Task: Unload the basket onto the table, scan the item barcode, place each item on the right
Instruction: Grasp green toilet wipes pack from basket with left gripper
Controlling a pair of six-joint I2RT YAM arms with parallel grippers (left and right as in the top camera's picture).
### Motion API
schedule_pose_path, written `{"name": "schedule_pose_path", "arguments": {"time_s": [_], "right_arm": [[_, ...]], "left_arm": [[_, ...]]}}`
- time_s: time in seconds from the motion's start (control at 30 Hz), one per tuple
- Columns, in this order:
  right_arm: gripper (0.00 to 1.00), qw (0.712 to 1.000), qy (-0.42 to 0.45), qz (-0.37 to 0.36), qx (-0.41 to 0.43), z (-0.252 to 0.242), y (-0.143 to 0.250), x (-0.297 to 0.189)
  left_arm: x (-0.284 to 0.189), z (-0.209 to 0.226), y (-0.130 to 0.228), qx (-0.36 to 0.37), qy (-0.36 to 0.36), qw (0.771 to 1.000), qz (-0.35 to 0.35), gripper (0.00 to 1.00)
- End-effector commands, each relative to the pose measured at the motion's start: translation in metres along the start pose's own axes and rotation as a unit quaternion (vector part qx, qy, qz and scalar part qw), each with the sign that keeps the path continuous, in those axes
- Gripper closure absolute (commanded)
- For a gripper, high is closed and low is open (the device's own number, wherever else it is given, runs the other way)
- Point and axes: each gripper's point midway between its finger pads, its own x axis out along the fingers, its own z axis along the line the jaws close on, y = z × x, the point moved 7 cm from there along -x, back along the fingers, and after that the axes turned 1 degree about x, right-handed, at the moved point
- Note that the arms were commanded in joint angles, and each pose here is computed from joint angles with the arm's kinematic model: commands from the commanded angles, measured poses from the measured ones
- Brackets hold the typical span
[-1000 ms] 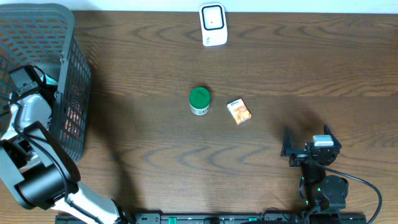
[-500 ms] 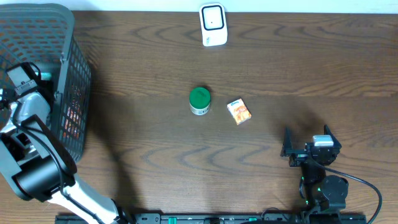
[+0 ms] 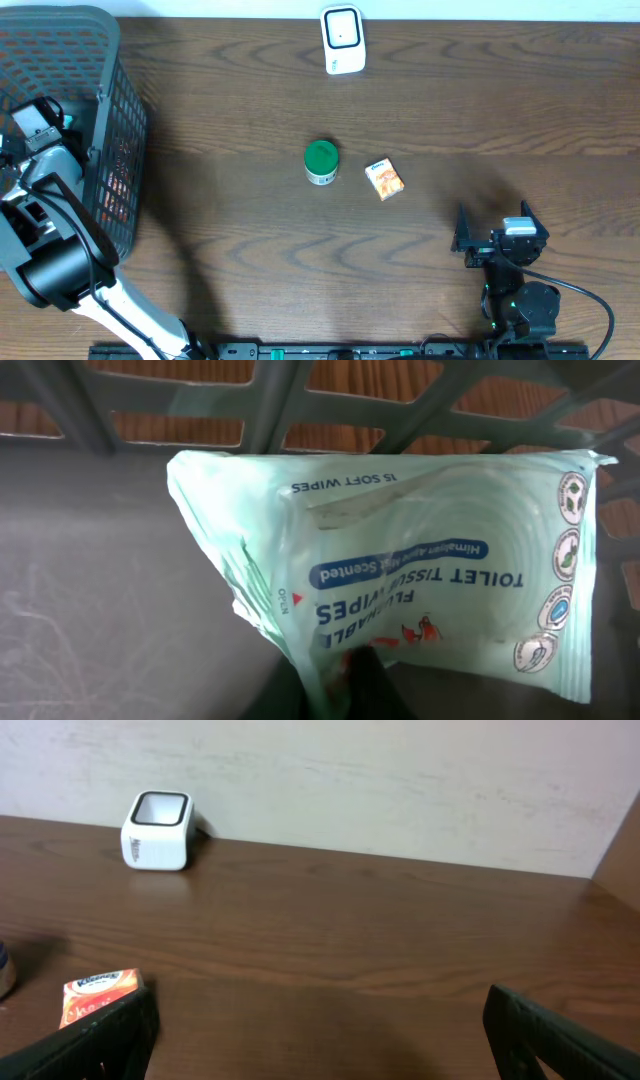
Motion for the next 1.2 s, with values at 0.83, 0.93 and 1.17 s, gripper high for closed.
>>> {"name": "schedule_pose_path", "arguments": {"time_s": [0.83, 0.93, 1.17], "right_arm": [[0.01, 1.0, 0.006, 0.001, 0.008, -0.002, 0.001, 0.0], [0.01, 1.0, 0.006, 0.001, 0.008, -0.002, 0.001, 0.0], [0.01, 1.0, 0.006, 0.001, 0.008, -0.002, 0.001, 0.0]], "left_arm": [[-0.354, -0.025, -0.042, 0.118, 0.403, 0.908, 0.001, 0.93], [-0.368, -0.023, -0.001, 0.174, 0.415, 0.889, 0.08, 0.93], [-0.379, -0.015, 0.117, 0.321, 0.382, 0.816, 0.292, 0.93]]}}
